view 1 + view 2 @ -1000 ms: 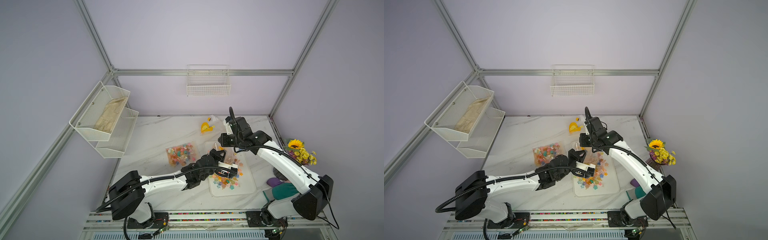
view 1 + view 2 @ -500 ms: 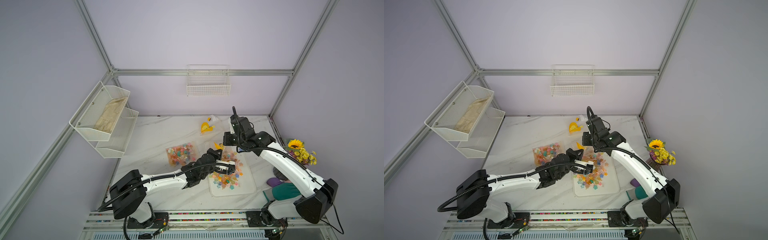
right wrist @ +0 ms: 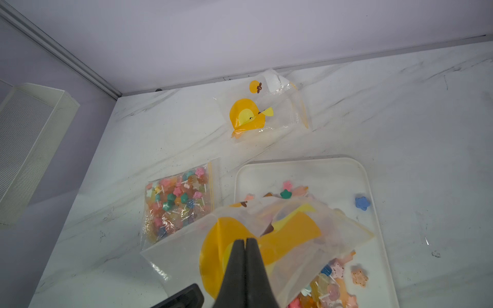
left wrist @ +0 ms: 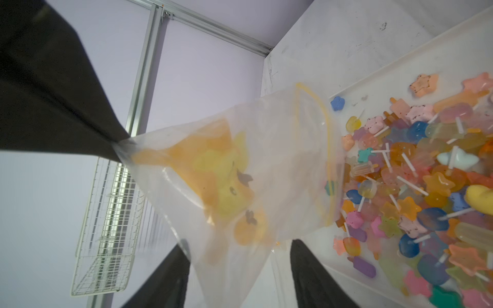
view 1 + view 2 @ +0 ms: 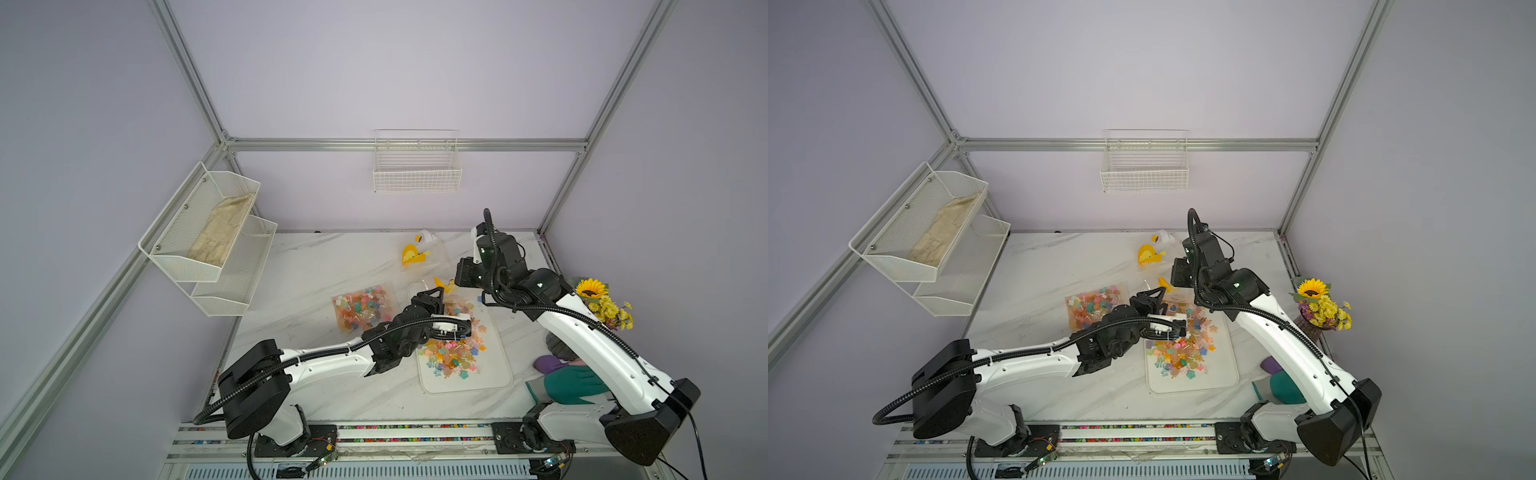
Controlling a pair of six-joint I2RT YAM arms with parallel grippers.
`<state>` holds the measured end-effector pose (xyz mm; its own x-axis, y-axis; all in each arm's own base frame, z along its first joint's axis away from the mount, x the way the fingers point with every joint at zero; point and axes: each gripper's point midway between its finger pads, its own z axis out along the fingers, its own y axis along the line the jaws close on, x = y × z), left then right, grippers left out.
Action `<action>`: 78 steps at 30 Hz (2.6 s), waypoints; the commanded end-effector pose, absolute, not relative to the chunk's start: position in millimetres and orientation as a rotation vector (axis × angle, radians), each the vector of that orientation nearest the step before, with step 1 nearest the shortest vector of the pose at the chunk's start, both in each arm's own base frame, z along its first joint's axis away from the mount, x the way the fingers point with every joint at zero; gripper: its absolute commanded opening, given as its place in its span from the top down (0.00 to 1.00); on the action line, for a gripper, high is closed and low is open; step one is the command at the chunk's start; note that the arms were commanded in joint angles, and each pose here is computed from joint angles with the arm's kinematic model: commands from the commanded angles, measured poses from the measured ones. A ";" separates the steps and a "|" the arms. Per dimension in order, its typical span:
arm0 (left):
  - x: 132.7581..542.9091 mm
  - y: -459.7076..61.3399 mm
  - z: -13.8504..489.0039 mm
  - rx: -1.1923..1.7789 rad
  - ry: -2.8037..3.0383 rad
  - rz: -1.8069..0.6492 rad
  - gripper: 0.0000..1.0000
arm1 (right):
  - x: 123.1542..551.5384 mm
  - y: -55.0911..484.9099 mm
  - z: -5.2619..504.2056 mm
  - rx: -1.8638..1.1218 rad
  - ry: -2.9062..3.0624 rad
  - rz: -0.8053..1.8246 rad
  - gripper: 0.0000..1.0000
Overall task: Pour candies out of the ziploc bag
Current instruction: Place the ziploc bag at the center of the board.
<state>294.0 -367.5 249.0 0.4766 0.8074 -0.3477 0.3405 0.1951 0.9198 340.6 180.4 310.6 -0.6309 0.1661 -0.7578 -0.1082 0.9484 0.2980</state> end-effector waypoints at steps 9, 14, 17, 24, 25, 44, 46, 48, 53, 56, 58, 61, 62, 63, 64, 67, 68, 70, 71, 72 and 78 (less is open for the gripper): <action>304.8 -298.2 388.3 0.809 1.323 -0.057 0.02 | 347.2 193.3 323.1 0.009 2.190 0.464 1.00; 319.3 -246.9 403.3 0.572 1.429 -0.211 0.00 | 346.6 210.5 335.7 -0.090 2.162 0.545 1.00; 328.8 -215.2 404.3 0.440 1.480 -0.235 0.00 | 348.2 222.9 344.1 -0.134 2.140 0.609 1.00; 321.6 -177.2 398.0 0.347 1.520 -0.221 0.00 | 359.7 261.6 344.0 -0.221 2.148 0.752 1.00; 320.2 -171.0 397.9 0.327 1.528 -0.216 0.00 | 361.4 267.9 344.1 -0.235 2.146 0.773 1.00; 280.8 -90.0 401.8 0.076 1.529 -0.159 0.00 | 432.9 436.0 333.4 -0.479 2.007 1.231 1.00; 277.1 -85.5 402.1 0.062 1.527 -0.153 0.00 | 444.9 456.8 324.1 -0.518 1.988 1.285 1.00; 273.9 -82.3 401.9 0.051 1.525 -0.153 0.00 | 455.1 477.1 316.0 -0.575 1.951 1.351 1.00; 269.5 -79.3 402.3 0.038 1.529 -0.163 0.00 | 475.0 507.7 290.1 -0.677 1.845 1.447 1.00; 269.6 -79.9 402.2 0.038 1.532 -0.169 0.00 | 497.0 500.7 260.0 -0.641 1.858 1.445 1.00; 271.5 -81.4 400.4 0.041 1.539 -0.169 0.00 | 512.1 487.2 232.7 -0.587 1.921 1.422 1.00; 275.8 -84.8 395.6 0.046 1.552 -0.173 0.00 | 527.1 459.2 191.1 -0.503 2.047 1.375 1.00; 277.4 -86.6 393.3 0.047 1.558 -0.177 0.00 | 530.8 448.3 181.3 -0.469 2.085 1.352 0.98; 279.8 -88.5 390.4 0.050 1.565 -0.180 0.00 | 532.3 438.1 173.5 -0.448 2.114 1.332 0.97; 281.4 -90.3 389.4 0.050 1.568 -0.186 0.00 | 533.5 429.5 167.7 -0.431 2.134 1.309 0.95; 286.7 -95.5 383.8 0.051 1.586 -0.203 0.00 | 539.6 402.6 161.0 -0.362 2.169 1.225 0.91; 288.2 -97.1 381.4 0.052 1.596 -0.207 0.00 | 543.3 393.7 159.8 -0.326 2.179 1.198 0.89; 290.8 -97.8 375.2 0.046 1.625 -0.205 0.00 | 549.3 378.0 155.9 -0.256 2.204 1.164 0.87; 291.5 -96.6 372.0 0.033 1.641 -0.202 0.00 | 551.1 372.4 154.9 -0.231 2.212 1.159 0.87; 292.2 -94.0 368.2 0.009 1.662 -0.196 0.00 | 552.4 367.2 153.2 -0.206 2.221 1.152 0.81; 292.0 -97.9 338.7 -0.042 1.821 -0.239 0.00 | 549.7 349.6 168.4 -0.146 2.216 1.092 0.57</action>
